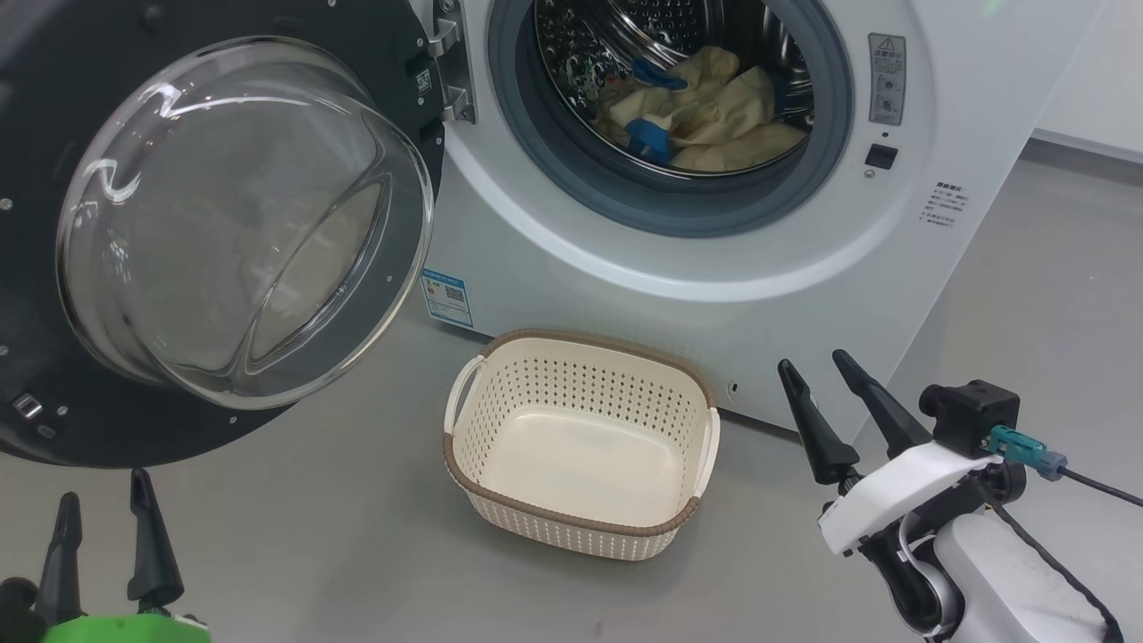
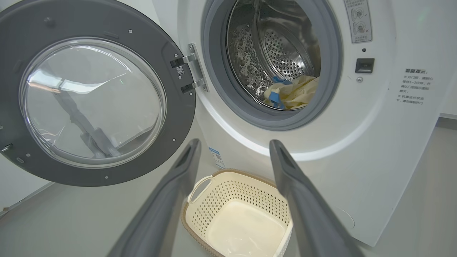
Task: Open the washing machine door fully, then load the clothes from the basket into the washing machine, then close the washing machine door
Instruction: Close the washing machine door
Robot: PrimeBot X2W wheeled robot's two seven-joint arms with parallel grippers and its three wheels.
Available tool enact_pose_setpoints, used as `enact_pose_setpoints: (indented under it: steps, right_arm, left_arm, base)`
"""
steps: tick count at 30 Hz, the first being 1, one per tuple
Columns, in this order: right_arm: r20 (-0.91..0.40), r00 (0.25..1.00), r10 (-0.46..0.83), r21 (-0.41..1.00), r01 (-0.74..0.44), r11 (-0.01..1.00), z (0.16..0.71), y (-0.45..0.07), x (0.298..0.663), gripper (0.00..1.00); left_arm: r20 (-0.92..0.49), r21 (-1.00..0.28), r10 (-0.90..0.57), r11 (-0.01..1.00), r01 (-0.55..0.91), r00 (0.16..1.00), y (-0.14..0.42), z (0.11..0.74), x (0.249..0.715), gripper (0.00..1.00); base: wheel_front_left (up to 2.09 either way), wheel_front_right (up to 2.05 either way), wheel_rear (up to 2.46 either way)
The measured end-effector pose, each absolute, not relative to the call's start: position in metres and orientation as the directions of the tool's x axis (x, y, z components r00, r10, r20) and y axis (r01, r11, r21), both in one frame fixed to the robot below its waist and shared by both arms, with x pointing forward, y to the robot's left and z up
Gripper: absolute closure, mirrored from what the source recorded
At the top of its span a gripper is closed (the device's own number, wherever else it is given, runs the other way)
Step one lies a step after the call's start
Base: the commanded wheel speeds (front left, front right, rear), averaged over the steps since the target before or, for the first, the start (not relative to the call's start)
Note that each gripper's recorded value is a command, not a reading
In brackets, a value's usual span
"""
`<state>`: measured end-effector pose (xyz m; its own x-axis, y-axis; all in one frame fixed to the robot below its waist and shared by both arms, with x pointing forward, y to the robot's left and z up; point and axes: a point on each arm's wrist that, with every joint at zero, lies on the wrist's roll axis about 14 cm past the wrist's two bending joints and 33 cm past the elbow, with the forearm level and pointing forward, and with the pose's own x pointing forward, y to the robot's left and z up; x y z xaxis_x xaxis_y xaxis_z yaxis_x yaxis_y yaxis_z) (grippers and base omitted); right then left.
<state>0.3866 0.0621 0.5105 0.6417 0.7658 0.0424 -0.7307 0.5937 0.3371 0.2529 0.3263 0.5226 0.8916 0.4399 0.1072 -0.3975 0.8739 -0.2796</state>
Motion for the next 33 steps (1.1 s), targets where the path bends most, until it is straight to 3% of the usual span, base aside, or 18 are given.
enact_pose_setpoints:
  steps: [5, 6, 7, 8, 11, 23, 33]
  right_arm:
    - [0.035, 0.642, 0.766, 0.341, -0.728, 0.595, 0.508, 0.061, 0.387, 0.0]
    - [0.034, 0.644, 0.765, 0.343, -0.726, 0.596, 0.507, 0.061, 0.387, 0.0]
    - [0.033, 0.645, 0.763, 0.347, -0.724, 0.596, 0.507, 0.061, 0.387, 0.0]
    - [0.033, 0.646, 0.763, 0.347, -0.723, 0.597, 0.507, 0.06, 0.387, 0.0]
    - [0.03, 0.648, 0.761, 0.349, -0.721, 0.599, 0.505, 0.059, 0.388, 0.0]
    - [0.038, 0.651, 0.758, 0.346, -0.721, 0.601, 0.508, 0.059, 0.394, 0.0]
    - [0.031, 0.649, 0.76, 0.345, -0.72, 0.602, 0.505, 0.058, 0.391, 0.0]
  left_arm:
    - [0.113, -0.268, 0.44, 0.877, -0.4, 0.891, 0.329, 0.525, 0.253, 0.0]
    - [0.115, -0.258, 0.439, 0.88, -0.399, 0.891, 0.33, 0.526, 0.253, 0.09]
    - [0.12, -0.25, 0.436, 0.883, -0.398, 0.892, 0.331, 0.528, 0.253, 0.25]
    - [0.128, -0.243, 0.434, 0.885, -0.396, 0.892, 0.332, 0.531, 0.253, 0.53]
    - [0.156, -0.225, 0.435, 0.89, -0.397, 0.887, 0.337, 0.54, 0.253, 1.0]
    - [0.373, -0.134, 0.431, 0.901, -0.412, 0.822, 0.38, 0.629, 0.255, 1.0]
    - [0.477, -0.19, 0.444, 0.895, -0.404, 0.759, 0.417, 0.696, 0.253, 1.0]
  base:
    - [0.0, 0.0, 0.0]
    - [0.0, 0.0, 0.0]
    - [0.0, 0.0, 0.0]
    - [0.0, 0.0, 0.0]
    - [0.0, 0.0, 0.0]
    - [0.0, 0.0, 0.0]
    - [0.0, 0.0, 0.0]
